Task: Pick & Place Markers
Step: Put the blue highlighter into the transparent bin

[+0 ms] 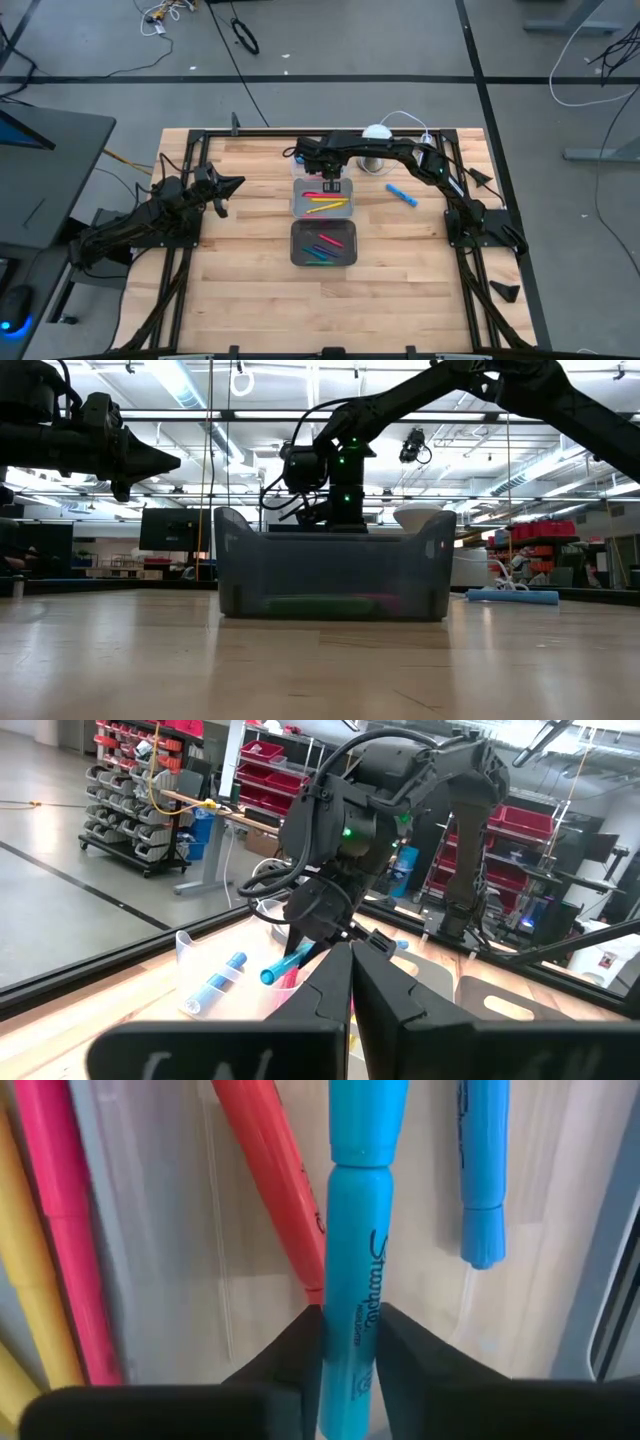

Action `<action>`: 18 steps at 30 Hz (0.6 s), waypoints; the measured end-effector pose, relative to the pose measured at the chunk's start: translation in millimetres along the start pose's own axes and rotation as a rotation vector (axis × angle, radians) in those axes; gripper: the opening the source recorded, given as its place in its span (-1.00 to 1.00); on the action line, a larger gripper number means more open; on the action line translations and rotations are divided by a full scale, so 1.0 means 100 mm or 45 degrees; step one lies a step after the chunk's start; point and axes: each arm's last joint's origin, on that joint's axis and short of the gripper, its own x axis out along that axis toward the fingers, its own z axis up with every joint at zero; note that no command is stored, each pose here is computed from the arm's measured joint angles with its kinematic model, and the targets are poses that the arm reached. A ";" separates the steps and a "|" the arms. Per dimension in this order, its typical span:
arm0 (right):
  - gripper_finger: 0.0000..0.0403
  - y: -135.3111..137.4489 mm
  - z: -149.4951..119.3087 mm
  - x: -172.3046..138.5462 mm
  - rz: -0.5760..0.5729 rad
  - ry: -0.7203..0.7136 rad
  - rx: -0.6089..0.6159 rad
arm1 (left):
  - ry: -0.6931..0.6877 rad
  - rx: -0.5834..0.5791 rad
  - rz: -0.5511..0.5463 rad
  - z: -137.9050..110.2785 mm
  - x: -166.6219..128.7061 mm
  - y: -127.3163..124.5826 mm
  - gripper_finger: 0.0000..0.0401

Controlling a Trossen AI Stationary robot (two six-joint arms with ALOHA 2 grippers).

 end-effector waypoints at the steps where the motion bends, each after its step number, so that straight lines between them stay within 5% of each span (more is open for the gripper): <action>1: -0.60 0.01 0.00 0.00 0.000 -0.002 -0.001 | 0.000 -0.001 0.000 0.00 0.00 0.00 -0.93; 18: -0.03 -0.01 0.02 -0.04 -0.005 -0.015 -0.056 | 0.000 -0.001 0.000 0.00 0.00 0.00 -0.93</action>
